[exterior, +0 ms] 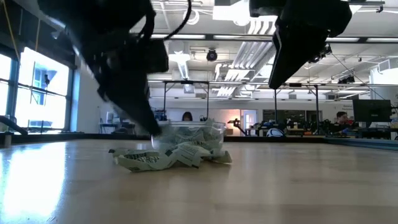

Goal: Pick and place Stevia / Truvia into bins
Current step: Put the stevia packet into the transparent container

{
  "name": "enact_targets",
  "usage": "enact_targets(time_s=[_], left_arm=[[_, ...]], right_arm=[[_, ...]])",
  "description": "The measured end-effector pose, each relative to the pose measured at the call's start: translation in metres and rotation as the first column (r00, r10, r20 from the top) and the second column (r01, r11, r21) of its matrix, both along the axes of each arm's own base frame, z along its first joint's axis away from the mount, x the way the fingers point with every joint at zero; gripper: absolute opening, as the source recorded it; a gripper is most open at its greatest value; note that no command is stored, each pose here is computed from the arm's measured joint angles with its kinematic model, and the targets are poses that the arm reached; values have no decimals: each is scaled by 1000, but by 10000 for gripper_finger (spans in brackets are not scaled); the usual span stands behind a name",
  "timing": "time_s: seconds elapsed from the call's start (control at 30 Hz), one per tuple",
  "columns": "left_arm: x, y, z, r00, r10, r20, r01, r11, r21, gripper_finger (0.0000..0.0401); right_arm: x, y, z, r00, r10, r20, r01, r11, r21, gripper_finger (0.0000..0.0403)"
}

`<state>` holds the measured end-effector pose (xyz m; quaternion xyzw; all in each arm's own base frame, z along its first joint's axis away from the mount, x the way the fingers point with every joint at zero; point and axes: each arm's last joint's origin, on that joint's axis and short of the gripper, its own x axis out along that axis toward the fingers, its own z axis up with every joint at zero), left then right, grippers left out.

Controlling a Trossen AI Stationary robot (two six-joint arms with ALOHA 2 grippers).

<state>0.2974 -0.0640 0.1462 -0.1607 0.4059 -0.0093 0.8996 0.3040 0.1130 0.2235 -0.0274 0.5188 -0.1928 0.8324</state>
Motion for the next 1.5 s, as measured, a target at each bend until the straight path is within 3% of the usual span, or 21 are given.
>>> enact_targets(time_s=[0.13,0.23,0.37,0.47,0.67,0.77,0.87,1.07,1.2,1.5], left_arm=[[5,14,33,1000,-14,23,13,998,62,42],[12,28,57,995,-38,93,25,990,140,29],[18,64,51,997,15,72,-33,967,253,22],[18,92,35,996,90,-4,-87,969,233,40],[20,110,25,997,79,-25,-77,994,76,153],[17,105,30,995,93,-35,-94,995,-26,195],[9,90,44,993,106,-51,-110,991,-73,221],[-20,51,74,992,102,-75,-95,992,81,225],[-38,32,83,984,137,-112,-121,983,138,206],[-55,-3,83,974,169,-148,-145,976,162,168]], right_arm=[[-4,-19,10,1000,-11,-29,9,998,-68,222],[-8,-36,12,997,-26,-71,19,995,-96,213],[-15,-60,-7,983,-63,-174,59,998,-27,206],[-18,-66,-21,977,-30,-209,33,999,12,204],[-3,-59,-30,992,114,-48,-108,988,113,204],[4,-61,-31,991,124,42,-129,984,124,206],[16,-61,-30,966,199,164,-224,962,154,209],[35,-53,-43,886,385,259,-431,889,154,210],[43,-44,-59,861,425,280,-483,856,186,204],[66,-38,-88,909,348,231,-397,890,224,161]])
